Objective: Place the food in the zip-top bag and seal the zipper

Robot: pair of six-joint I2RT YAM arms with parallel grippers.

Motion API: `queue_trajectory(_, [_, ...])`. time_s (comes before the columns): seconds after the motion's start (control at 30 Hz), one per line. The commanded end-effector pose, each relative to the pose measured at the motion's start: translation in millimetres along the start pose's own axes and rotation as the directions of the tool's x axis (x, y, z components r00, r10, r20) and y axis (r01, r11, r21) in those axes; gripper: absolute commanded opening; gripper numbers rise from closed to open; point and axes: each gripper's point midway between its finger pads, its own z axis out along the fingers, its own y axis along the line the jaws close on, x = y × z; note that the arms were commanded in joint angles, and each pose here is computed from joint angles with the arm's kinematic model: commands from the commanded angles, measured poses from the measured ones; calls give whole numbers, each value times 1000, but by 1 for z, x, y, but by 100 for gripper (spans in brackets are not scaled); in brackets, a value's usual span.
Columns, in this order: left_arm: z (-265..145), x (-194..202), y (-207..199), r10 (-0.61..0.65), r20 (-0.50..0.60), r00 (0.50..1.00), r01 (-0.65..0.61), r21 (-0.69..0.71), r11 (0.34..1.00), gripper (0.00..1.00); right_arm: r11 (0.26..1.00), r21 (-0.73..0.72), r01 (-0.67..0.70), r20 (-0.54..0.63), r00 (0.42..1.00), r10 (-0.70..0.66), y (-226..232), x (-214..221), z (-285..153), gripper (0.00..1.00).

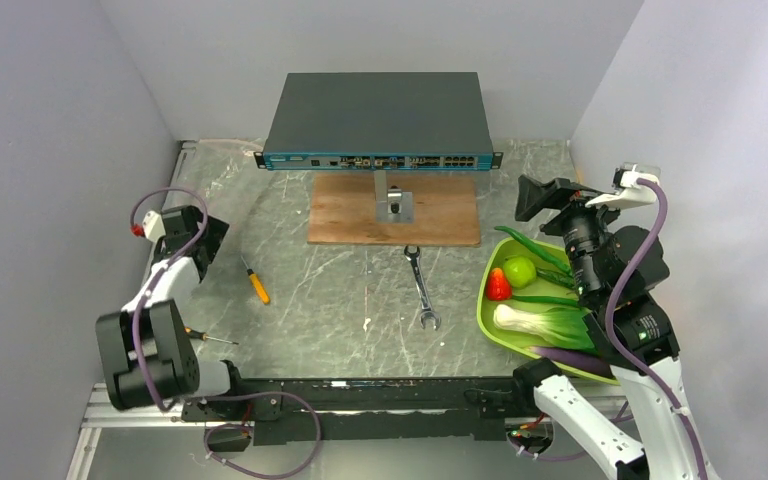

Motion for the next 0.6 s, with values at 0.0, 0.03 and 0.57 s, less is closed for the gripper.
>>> queue_trajectory(0.0, [28,-31,-50,-98,55,994,88,167,982,99,999,-42,-35,43,998,36,9,-12,0,100])
queue_trajectory(0.03, [35,-29,-50,-87,43,995,79,162,984,99,998,-44,-34,39,999,36,10,-13,1,100])
queue_trajectory(0.57, [37,0,-67,161,-151,975,-114,282,953,0,991,-123,-59,-87,995,48,32,12,13,100])
